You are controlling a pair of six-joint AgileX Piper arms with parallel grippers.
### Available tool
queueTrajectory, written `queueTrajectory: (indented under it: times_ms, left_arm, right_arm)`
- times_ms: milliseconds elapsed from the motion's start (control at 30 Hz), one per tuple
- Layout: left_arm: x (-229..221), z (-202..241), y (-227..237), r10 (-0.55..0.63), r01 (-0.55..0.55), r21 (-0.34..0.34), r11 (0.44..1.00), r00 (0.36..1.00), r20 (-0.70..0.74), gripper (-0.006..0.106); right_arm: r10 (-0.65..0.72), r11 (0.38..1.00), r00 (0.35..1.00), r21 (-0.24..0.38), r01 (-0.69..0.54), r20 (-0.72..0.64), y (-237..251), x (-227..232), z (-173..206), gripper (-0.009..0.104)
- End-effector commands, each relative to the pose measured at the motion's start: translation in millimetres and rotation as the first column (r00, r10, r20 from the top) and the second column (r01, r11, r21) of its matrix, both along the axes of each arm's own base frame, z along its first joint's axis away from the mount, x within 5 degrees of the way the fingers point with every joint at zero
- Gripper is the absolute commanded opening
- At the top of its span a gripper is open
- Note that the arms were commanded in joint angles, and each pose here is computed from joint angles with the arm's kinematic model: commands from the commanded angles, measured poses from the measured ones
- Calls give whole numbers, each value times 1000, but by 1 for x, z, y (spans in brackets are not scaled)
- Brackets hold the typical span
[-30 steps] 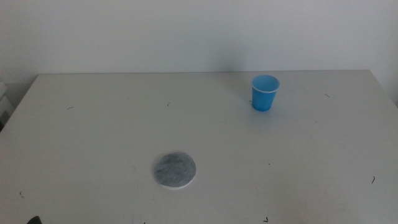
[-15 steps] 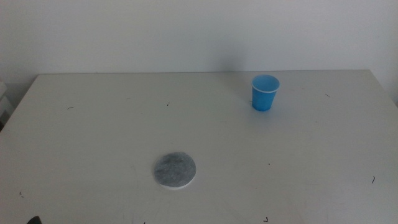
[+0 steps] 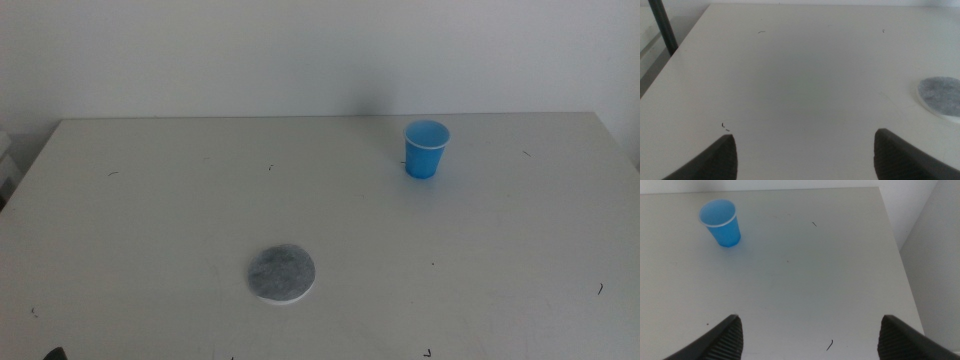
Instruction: Place an empty cup on a cup mat.
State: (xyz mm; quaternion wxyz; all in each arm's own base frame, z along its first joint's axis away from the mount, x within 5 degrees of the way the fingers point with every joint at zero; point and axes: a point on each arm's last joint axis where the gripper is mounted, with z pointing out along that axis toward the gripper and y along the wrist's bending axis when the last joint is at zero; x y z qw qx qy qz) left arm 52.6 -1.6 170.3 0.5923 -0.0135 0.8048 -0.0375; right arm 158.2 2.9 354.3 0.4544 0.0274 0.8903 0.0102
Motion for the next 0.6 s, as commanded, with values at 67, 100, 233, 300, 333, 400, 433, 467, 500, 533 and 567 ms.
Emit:
queueTrajectory:
  times_ms: [67,100,233,300,333,400,433,467,500,533,567]
  left_arm:
    - [1,8,0,0,1,-16,1000,996,84,105]
    - [1,8,0,0,1,-16,1000,996,84,105]
    - [1,8,0,0,1,-16,1000,996,84,105]
    - [1,8,0,0,1,-16,1000,996,84,105]
    - [1,8,0,0,1,-16,1000,996,84,105]
    - [1,8,0,0,1,-16,1000,996,84,105]
    - [1,8,0,0,1,-16,1000,996,84,105]
    - [1,8,0,0,1,-16,1000,996,84,105]
    - [1,8,0,0,1,-16,1000,996,84,105]
    - [1,8,0,0,1,-16,1000,996,84,105]
    - [1,8,0,0,1,-16,1000,996,84,105]
  right_arm:
    - [-4,1000,1000,-3,4,-3,0,34,34,94]
    - [-5,1000,1000,-3,5,-20,1,42,39,94]
    - [16,1000,1000,-11,-16,-25,7,79,61,94]
    - [36,999,999,-22,-37,-34,14,103,65,94]
    - [43,998,998,-32,-45,-45,17,115,67,94]
    - [54,997,995,-47,-59,-86,24,136,67,94]
    - [61,996,991,-51,-67,-115,28,146,66,94]
    - [68,996,987,-50,-76,-144,32,153,64,94]
    - [79,995,983,-47,-88,-165,38,163,63,94]
    - [86,994,980,-48,-96,-180,42,172,62,94]
    - [90,994,980,-43,-98,-175,46,180,64,94]
